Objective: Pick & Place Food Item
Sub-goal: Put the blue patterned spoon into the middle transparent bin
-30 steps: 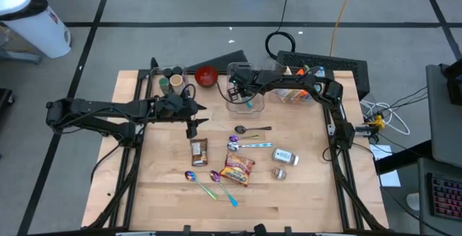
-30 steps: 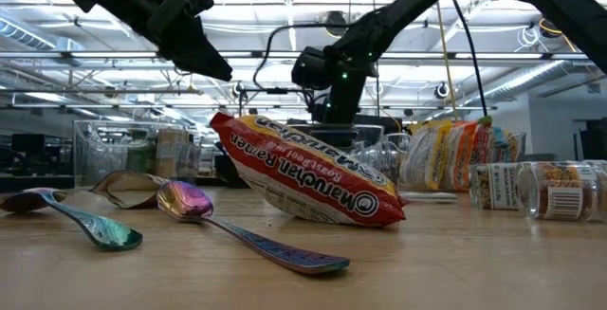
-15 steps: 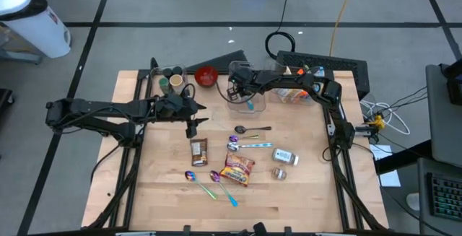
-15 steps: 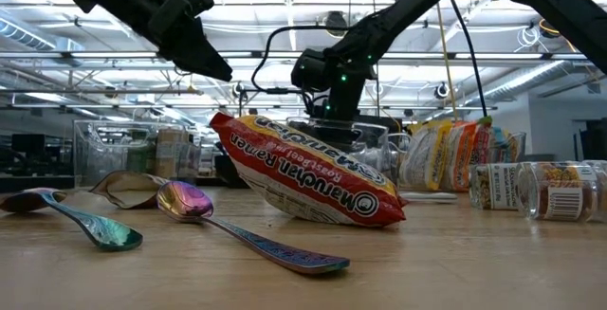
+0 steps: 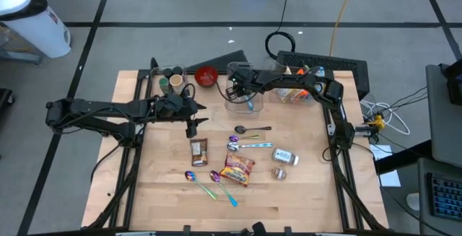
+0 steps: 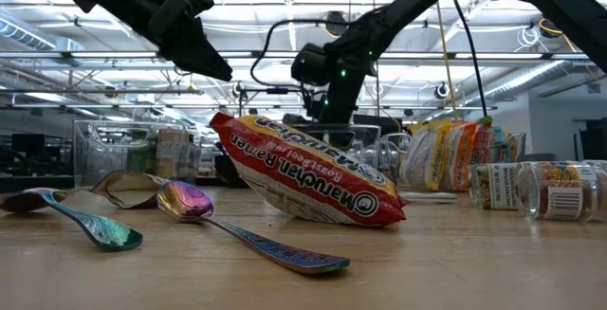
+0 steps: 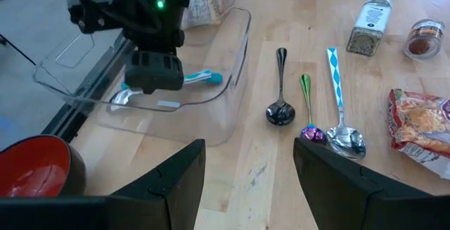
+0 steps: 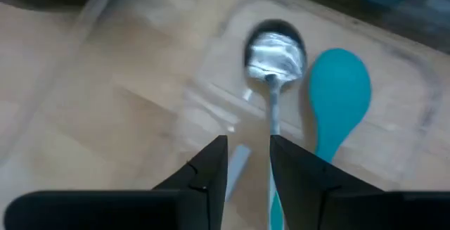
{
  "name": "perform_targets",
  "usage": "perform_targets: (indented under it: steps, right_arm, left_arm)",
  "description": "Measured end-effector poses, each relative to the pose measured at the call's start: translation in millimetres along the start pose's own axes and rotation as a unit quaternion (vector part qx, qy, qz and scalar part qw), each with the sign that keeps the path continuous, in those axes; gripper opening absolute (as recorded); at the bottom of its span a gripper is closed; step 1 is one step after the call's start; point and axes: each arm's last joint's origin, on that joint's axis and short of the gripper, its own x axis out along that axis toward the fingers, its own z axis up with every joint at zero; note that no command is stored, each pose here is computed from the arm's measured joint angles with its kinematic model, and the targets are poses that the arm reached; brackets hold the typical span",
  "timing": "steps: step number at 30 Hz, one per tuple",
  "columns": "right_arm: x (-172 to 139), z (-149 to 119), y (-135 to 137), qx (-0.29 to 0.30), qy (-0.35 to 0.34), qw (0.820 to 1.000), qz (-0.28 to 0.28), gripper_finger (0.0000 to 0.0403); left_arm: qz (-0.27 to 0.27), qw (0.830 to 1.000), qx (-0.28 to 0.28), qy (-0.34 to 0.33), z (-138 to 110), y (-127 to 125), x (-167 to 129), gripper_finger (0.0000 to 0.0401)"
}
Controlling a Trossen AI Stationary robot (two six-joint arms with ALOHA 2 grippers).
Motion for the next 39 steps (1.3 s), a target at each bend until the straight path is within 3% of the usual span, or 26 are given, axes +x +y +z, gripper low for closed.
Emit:
perform_targets:
  steps: [7,11,15,21,25,28,34,39]
  right_arm:
    - [-47.7,15.2,7.0,-0.025,-0.057,0.997,0.035,0.0098]
    - [-78.3,14.4,17.7,-0.083,-0.086,0.991,0.059,0.0101]
    - [-108.9,1.2,32.8,-0.156,-0.153,0.973,0.068,0.0104]
    - [-141.1,-47.1,44.5,-0.213,-0.258,0.93,0.154,0.0104]
    - [-148.3,-93.5,38.6,-0.258,-0.309,0.892,0.204,0.0105]
    - [-145.6,-126.3,26.6,-0.281,-0.322,0.875,0.226,0.0105]
    - [-131.9,-169.7,7.1,-0.286,-0.293,0.877,0.252,0.0108]
    - [-126.2,-182.2,8.8,-0.329,-0.25,0.863,0.291,0.0132]
  left_arm:
    - [0.0,1.0,0.014,0.001,-0.2,0.0,0.0,0.0225]
    - [0.01,0.999,0.034,0.005,-0.9,0.6,0.0,0.0225]
    - [0.026,0.998,0.054,0.008,-0.9,1.5,0.0,0.0225]
    - [0.028,0.997,0.067,0.005,-0.5,3.1,0.1,0.0225]
    - [0.029,0.997,0.069,0.002,0.2,4.8,0.5,0.0225]
    - [0.01,0.998,0.068,-0.007,1.0,3.3,5.5,0.0225]
    - [-0.063,0.996,0.068,-0.008,-3.3,-3.1,25.0,0.0225]
    - [-0.092,0.994,0.058,-0.003,-9.3,-8.1,47.5,0.0225]
